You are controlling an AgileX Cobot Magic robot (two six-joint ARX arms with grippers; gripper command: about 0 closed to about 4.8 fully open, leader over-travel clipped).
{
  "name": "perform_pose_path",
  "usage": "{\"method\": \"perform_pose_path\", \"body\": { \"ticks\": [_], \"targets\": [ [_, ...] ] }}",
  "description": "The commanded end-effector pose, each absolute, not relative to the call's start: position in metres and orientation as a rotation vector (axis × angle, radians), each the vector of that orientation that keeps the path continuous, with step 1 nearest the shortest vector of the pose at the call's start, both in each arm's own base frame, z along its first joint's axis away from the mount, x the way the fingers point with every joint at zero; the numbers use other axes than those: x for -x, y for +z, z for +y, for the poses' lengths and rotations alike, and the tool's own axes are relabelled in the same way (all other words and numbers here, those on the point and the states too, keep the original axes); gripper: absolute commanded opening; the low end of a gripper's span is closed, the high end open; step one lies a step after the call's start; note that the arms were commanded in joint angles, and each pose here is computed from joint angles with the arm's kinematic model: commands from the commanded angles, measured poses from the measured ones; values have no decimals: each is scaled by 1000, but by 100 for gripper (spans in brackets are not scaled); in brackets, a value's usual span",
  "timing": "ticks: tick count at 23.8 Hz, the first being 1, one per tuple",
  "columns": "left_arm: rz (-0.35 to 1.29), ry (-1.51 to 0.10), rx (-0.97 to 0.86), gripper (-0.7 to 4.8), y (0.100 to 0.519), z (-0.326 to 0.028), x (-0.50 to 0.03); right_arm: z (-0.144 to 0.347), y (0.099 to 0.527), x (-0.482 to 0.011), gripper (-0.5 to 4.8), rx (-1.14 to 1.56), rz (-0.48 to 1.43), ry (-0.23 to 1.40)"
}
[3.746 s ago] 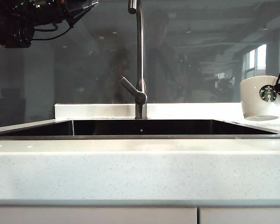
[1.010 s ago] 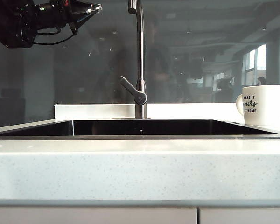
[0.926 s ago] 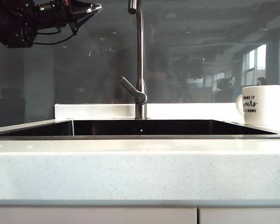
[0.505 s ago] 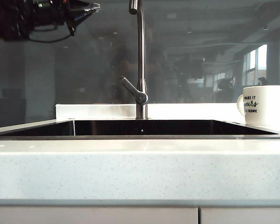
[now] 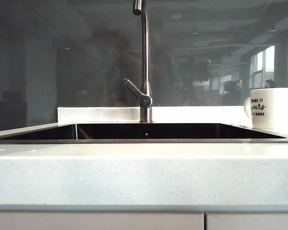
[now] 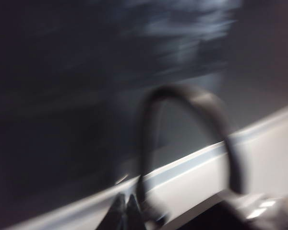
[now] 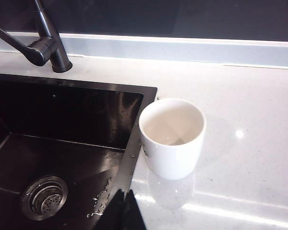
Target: Pick up the mug next to the sink, go to the faucet to get some water, pour the water into the sink, and finally put the mug back to its place.
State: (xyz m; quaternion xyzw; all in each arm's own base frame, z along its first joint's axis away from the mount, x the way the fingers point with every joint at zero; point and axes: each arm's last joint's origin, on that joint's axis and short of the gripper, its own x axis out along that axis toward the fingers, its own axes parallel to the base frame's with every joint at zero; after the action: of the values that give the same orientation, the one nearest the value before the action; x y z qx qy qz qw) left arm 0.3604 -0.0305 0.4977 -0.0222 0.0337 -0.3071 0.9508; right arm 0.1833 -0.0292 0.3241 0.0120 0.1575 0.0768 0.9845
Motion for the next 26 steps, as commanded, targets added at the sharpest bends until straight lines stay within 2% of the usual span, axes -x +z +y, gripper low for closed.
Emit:
{"method": "perform_pose_path", "body": {
  "ticks": [1, 3, 8, 10, 12, 15, 17, 18, 26],
  "targets": [
    [127, -517, 1, -3, 519, -25, -308, -29, 328, -183, -6, -22, 297, 154],
    [116, -512, -70, -3, 536, -23, -251, -29, 328, -183, -6, -22, 297, 155],
    [64, -506, -87, -3, 536, -20, -190, -29, 328, -183, -6, -22, 297, 155],
    [50, -399, -97, -3, 516, -16, -147, -29, 328, -183, -6, -22, 298, 155],
    [51, -307, -99, -3, 502, -13, -133, -29, 328, -183, -6, -22, 297, 155],
    [38, -223, -96, -2, 471, -10, -115, -29, 328, -183, -6, -22, 297, 155],
    [-2, -162, -93, -2, 418, -7, -102, -29, 328, -183, -6, -22, 298, 155],
    [-13, -150, -93, -2, 405, -7, -100, -29, 328, -183, -6, -22, 297, 155],
    [-70, -143, -2, -2, 268, -6, -92, -29, 328, -183, -6, -22, 298, 155]
  ]
}}
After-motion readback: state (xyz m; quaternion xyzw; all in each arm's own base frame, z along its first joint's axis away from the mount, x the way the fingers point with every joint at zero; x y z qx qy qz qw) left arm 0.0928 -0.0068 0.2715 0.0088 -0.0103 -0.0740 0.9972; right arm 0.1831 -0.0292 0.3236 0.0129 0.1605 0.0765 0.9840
